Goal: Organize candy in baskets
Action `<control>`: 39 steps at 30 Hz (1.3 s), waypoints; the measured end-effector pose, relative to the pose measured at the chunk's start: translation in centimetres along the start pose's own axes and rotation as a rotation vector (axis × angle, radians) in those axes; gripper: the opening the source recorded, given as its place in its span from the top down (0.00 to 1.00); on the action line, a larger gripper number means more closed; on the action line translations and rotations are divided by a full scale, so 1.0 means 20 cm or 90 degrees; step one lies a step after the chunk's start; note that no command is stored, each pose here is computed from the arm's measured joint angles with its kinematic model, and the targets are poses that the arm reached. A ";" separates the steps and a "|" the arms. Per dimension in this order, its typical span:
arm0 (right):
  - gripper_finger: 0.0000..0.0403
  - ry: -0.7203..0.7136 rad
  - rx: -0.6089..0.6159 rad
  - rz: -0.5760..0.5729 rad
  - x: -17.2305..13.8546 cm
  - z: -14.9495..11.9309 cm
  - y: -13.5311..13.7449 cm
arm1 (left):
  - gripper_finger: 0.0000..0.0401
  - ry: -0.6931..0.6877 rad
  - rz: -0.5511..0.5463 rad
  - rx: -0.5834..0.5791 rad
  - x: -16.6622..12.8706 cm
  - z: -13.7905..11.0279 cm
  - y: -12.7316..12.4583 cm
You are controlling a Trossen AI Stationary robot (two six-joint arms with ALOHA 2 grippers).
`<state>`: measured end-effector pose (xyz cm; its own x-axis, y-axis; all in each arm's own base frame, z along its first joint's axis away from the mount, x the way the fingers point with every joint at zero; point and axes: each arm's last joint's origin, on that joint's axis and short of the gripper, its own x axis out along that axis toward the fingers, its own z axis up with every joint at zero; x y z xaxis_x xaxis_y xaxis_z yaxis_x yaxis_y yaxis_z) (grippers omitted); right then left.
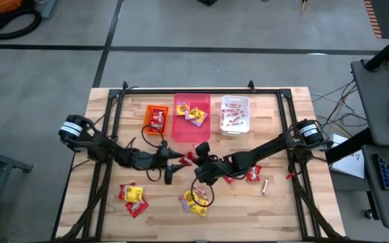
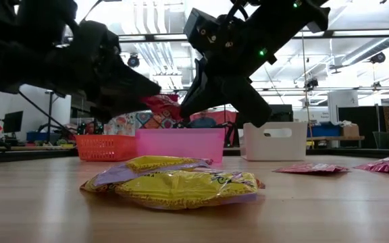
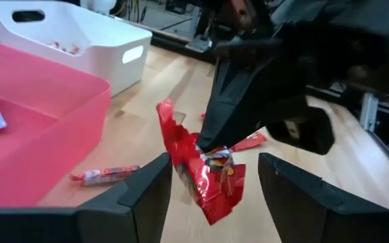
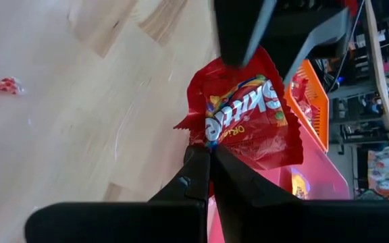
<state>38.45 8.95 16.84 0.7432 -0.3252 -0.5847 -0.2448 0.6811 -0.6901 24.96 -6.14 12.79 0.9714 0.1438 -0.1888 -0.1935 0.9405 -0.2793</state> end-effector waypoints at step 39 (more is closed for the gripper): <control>0.61 0.002 0.248 -0.138 -0.16 0.10 -0.20 | 0.99 -0.190 0.196 0.112 -0.15 0.27 0.00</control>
<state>38.22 8.53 22.36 0.7497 -0.4891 -0.4459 0.1698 0.7933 -0.5847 22.73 -4.98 18.44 0.8742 0.4832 0.0484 -0.4785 0.8741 -0.0832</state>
